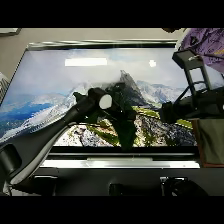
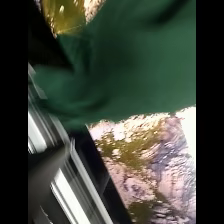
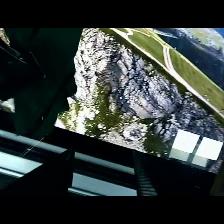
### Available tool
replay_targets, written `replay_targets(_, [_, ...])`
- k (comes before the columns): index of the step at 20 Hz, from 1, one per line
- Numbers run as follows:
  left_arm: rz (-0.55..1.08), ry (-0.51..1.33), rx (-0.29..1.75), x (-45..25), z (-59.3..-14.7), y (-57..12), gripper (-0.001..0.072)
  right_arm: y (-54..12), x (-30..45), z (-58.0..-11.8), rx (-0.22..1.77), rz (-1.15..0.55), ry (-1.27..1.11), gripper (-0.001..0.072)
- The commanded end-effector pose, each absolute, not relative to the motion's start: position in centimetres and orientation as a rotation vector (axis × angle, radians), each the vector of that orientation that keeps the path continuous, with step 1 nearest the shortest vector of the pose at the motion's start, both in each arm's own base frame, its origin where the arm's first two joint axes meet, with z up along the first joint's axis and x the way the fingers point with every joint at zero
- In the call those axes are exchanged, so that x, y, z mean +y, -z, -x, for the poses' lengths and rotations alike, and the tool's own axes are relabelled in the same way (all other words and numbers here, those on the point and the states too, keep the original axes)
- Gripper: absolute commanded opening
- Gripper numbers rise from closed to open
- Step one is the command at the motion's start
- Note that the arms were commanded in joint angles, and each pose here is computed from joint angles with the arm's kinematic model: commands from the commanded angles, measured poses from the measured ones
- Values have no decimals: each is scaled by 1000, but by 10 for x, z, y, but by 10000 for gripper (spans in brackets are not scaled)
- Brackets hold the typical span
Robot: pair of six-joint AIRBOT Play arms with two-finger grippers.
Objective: Fold the clothes and pants, and hang the long-sleeved shirts on hangers.
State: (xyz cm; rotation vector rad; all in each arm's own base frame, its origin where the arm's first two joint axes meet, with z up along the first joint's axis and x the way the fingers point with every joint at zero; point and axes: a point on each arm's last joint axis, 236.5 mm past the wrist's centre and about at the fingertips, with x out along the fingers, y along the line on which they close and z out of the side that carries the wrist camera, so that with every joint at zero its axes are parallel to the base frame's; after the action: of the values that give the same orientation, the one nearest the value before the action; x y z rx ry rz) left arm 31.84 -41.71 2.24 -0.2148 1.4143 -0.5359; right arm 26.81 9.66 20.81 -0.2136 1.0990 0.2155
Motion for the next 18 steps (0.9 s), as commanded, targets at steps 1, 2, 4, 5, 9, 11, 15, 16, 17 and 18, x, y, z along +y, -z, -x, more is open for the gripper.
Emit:
replay_targets(1, [177, 513, 1356, -361, -353, -52, 629, -226, 53, -295, 987, 268, -25, 477])
replay_targets(2, [163, 470, 1327, -326, -369, -67, 629, -228, 40, -303, 967, 226, 12, 493])
replay_targets(4, [156, 383, 1270, -254, -395, -98, 629, -212, 7, -317, 991, 56, 88, 493])
replay_targets(5, [172, 352, 1244, -227, -404, -110, 629, -188, 0, -320, 1045, -90, 83, 493])
replay_targets(9, [256, 215, 1166, -138, -434, -133, 629, -95, 55, -315, 1203, -739, -226, 484])
replay_targets(11, [295, 154, 1159, -108, -442, -131, 629, -43, 76, -295, 1290, -800, -269, 486])
replay_targets(15, [338, 88, 1146, -75, -449, -131, 628, 40, 111, -254, 1420, -811, -234, 503])
replay_targets(16, [344, 79, 1144, -70, -450, -131, 628, 51, 119, -248, 1434, -806, -234, 503])
replay_targets(17, [348, 73, 1143, -67, -450, -131, 628, 60, 129, -245, 1441, -800, -238, 503])
replay_targets(18, [349, 71, 1142, -66, -451, -131, 628, 68, 138, -243, 1450, -785, -247, 504])
